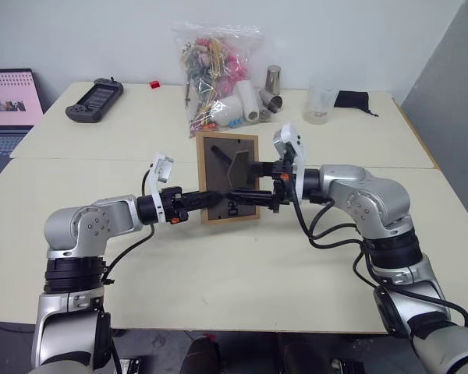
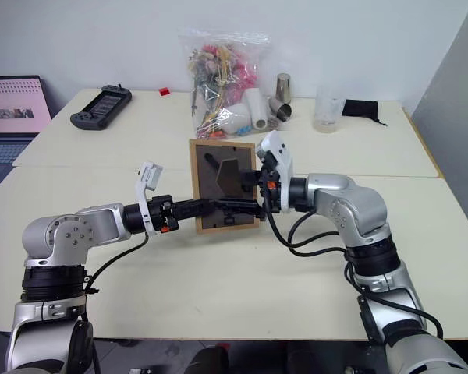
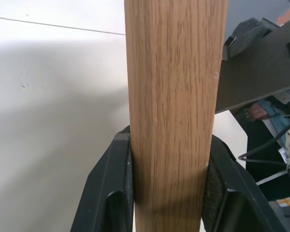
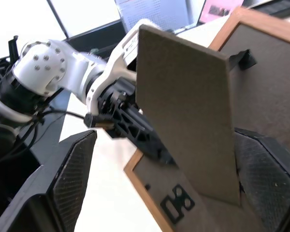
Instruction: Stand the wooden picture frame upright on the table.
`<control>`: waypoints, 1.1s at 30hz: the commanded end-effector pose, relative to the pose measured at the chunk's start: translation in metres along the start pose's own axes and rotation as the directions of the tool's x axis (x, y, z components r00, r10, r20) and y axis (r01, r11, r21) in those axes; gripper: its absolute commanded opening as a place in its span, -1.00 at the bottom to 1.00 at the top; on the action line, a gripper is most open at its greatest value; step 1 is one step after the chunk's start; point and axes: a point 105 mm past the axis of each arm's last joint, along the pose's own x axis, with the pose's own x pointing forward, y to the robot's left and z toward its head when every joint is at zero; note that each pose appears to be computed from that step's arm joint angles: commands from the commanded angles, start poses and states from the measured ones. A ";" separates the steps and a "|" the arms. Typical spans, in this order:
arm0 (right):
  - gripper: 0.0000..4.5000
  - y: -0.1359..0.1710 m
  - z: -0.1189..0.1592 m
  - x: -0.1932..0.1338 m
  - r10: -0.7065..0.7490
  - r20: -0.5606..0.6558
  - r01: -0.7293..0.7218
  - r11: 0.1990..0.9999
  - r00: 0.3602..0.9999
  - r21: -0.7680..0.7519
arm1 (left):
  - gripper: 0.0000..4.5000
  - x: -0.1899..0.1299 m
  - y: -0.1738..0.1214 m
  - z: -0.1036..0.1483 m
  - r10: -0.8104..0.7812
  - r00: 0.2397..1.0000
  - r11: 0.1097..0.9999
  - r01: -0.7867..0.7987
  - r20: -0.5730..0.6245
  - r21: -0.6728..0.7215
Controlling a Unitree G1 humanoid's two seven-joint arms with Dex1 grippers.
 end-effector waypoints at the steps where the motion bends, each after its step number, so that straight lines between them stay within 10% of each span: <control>1: 1.00 0.001 0.003 -0.007 -0.015 0.015 0.016 0.999 1.000 -0.045 | -0.43 0.000 -0.014 0.012 -0.051 0.998 0.998 0.050 0.033 0.041; 7: 1.00 -0.039 -0.005 -0.067 -0.261 -0.002 0.260 0.960 0.965 -0.101 | -0.43 -0.002 -0.022 0.004 -0.130 0.991 0.984 0.127 -0.014 -0.126; 13: 1.00 -0.053 -0.043 -0.110 -0.369 -0.120 0.255 0.809 0.922 -0.530 | -0.43 -0.002 -0.026 -0.009 -0.185 0.980 0.925 0.148 -0.074 -0.349; 23: 1.00 -0.050 -0.051 -0.079 -0.334 0.057 0.104 0.125 0.941 -0.987 | -0.43 0.007 -0.039 -0.025 -0.315 0.946 0.825 0.231 -0.081 -0.515; 33: 1.00 -0.030 -0.040 -0.035 -0.127 0.183 0.180 -0.030 0.975 -0.983 | -0.43 0.005 -0.049 -0.033 -0.321 0.942 0.820 0.226 -0.095 -0.526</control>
